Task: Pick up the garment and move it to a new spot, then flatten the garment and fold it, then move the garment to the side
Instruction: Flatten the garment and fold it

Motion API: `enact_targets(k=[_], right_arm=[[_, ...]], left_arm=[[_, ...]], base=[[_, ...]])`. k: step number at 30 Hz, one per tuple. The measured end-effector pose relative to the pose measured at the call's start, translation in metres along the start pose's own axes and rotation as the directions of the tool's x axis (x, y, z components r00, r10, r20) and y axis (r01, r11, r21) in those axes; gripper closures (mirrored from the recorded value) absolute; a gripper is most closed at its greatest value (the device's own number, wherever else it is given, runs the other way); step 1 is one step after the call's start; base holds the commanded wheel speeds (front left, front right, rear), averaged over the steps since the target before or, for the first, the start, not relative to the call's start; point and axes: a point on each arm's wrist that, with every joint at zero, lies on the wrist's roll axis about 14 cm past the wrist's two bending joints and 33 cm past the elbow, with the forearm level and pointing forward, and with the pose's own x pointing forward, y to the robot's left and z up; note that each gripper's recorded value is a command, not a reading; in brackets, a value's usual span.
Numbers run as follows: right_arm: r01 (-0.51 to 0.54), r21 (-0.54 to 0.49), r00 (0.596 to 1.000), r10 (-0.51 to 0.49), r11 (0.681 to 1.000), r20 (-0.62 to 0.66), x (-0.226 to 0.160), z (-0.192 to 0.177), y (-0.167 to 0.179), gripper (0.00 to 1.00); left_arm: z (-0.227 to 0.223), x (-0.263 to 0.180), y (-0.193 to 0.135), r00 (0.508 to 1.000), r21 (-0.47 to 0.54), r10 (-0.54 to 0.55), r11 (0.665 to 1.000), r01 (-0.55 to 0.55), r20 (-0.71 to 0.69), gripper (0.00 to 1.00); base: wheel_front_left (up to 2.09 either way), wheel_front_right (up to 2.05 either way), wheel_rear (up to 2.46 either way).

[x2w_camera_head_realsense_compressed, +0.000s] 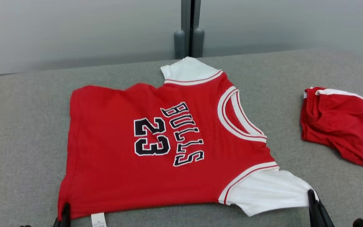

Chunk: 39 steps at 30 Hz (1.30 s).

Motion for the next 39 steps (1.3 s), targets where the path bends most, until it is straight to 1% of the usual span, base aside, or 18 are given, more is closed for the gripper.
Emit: enact_targets(k=[4,6,9,15,19,26,32,33,34,35,36,39], right_arm=[[0.034,0.006,0.999,-0.034,0.999,0.006,-0.019,0.001,-0.012,1.00],[0.054,0.014,0.998,-0.054,0.998,0.026,-0.022,0.006,-0.019,1.00],[0.029,0.011,0.999,-0.029,1.000,0.031,-0.016,0.008,-0.011,1.00],[-0.056,0.012,0.995,0.055,0.998,0.078,0.022,0.024,0.019,1.00],[-0.098,-0.010,0.992,0.099,0.995,0.077,0.050,0.024,0.034,1.00],[-0.103,-0.073,0.991,0.109,0.992,0.073,0.096,0.024,0.038,1.00],[-0.104,-0.113,0.993,0.110,0.988,0.049,0.125,0.014,0.039,1.00],[-0.108,-0.113,0.992,0.114,0.988,0.044,0.129,0.012,0.041,1.00],[-0.112,-0.113,0.992,0.117,0.987,0.040,0.132,0.010,0.042,1.00],[-0.115,-0.112,0.992,0.120,0.987,0.034,0.134,0.007,0.043,0.54],[-0.116,-0.106,0.992,0.120,0.988,0.030,0.135,0.006,0.044,0.00],[-0.120,-0.100,0.991,0.125,0.988,0.044,0.139,0.009,0.046,0.00]], left_arm=[[-0.008,-0.016,-0.003,1.000,0.001,0.000,1.000,0.000,0.002,1.00],[-0.010,-0.019,-0.001,1.000,-0.012,0.012,1.000,-0.012,0.005,1.00],[-0.002,-0.014,-0.008,1.000,-0.006,-0.011,1.000,0.011,0.028,1.00],[0.027,0.012,-0.037,0.990,0.007,-0.104,0.995,0.103,0.092,1.00],[0.037,0.028,-0.043,0.987,0.024,-0.130,0.992,0.128,0.098,1.00],[0.048,0.054,-0.044,0.984,0.069,-0.160,0.986,0.154,0.080,1.00],[0.047,0.067,-0.040,0.984,0.086,-0.169,0.983,0.164,0.050,1.00],[0.046,0.069,-0.039,0.985,0.082,-0.167,0.983,0.163,0.046,0.86],[0.045,0.070,-0.037,0.986,0.075,-0.164,0.984,0.161,0.042,0.37],[0.043,0.070,-0.036,0.986,0.076,-0.162,0.984,0.159,0.036,0.00],[0.043,0.071,-0.035,0.987,0.069,-0.159,0.985,0.156,0.036,0.00],[0.047,0.072,-0.036,0.986,0.059,-0.163,0.985,0.160,0.046,0.00]], base=[[0.00,0.00,0.00],[0.00,0.00,0.00],[0.00,0.00,0.00],[0.00,0.00,0.00],[0.00,0.00,0.00],[0.00,0.00,0.00],[0.00,0.00,0.00],[0.00,0.00,0.00],[0.00,0.00,0.00],[0.00,0.00,0.00],[0.00,0.00,0.00],[0.00,0.00,0.00]])
